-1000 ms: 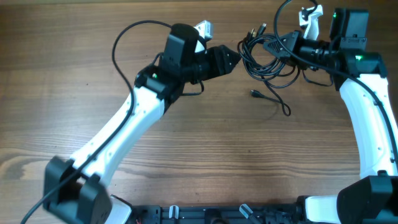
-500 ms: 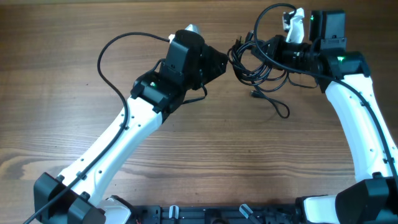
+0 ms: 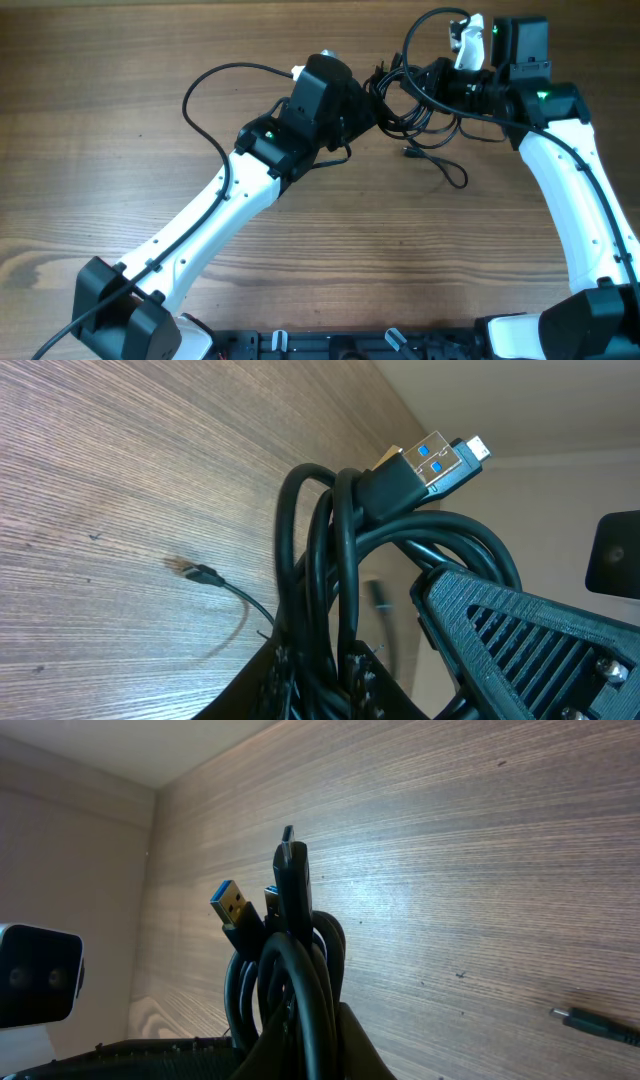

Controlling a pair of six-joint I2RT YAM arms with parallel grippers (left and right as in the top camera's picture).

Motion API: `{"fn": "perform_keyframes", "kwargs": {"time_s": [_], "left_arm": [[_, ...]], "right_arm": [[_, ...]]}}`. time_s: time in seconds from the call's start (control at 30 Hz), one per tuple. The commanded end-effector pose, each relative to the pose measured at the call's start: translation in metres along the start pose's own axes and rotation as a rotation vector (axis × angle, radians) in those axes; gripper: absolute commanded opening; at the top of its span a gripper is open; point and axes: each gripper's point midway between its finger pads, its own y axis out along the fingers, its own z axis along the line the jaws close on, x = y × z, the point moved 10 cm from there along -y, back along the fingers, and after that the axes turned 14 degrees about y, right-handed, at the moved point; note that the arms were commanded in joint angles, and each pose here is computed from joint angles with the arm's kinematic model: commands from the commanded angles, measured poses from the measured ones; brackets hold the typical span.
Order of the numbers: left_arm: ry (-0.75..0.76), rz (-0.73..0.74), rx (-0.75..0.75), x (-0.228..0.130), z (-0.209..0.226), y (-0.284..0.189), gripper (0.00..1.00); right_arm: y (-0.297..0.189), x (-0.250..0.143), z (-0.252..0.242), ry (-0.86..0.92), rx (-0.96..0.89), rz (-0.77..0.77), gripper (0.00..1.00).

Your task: Untangle cables

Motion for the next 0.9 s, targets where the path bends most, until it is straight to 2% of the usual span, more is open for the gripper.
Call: {"fn": "perform_keyframes", "kwargs": {"time_s": [0.0,0.07,0.17,0.27,0.37,0.53,0.67,0.77,0.87], "left_arm": [[-0.005,0.001,-0.014,0.001,-0.005,0.004,0.23],[-0.006,-0.007,0.001,0.002,-0.003,0.007,0.23],[0.012,-0.051,0.035,0.007,0.002,0.006,0.04],[0.068,-0.077,0.062,0.022,0.013,0.000,0.04],[0.115,-0.070,-0.005,0.036,0.014,-0.023,0.04],[0.048,-0.102,-0.103,0.070,0.032,-0.097,0.04],[-0.077,-0.204,0.010,0.101,0.085,-0.146,0.04],[-0.148,-0.251,0.061,0.114,0.114,-0.166,0.04],[-0.129,-0.217,-0.003,0.114,0.114,-0.170,0.05]], "right_arm": [[0.001,-0.003,0.010,-0.013,0.057,0.036,0.04],[0.001,-0.003,0.011,-0.013,0.059,0.040,0.04],[0.001,-0.004,0.009,-0.011,0.050,0.046,0.04],[0.001,-0.006,0.005,-0.019,0.007,0.041,0.04],[0.000,-0.002,0.000,-0.017,-0.042,0.002,0.04],[-0.001,-0.001,-0.003,-0.038,-0.062,-0.008,0.04],[-0.001,-0.002,-0.003,-0.056,-0.067,-0.001,0.04],[-0.003,-0.001,-0.006,-0.047,-0.073,0.000,0.04],[-0.003,-0.001,-0.001,-0.106,-0.009,0.027,0.04]]}}
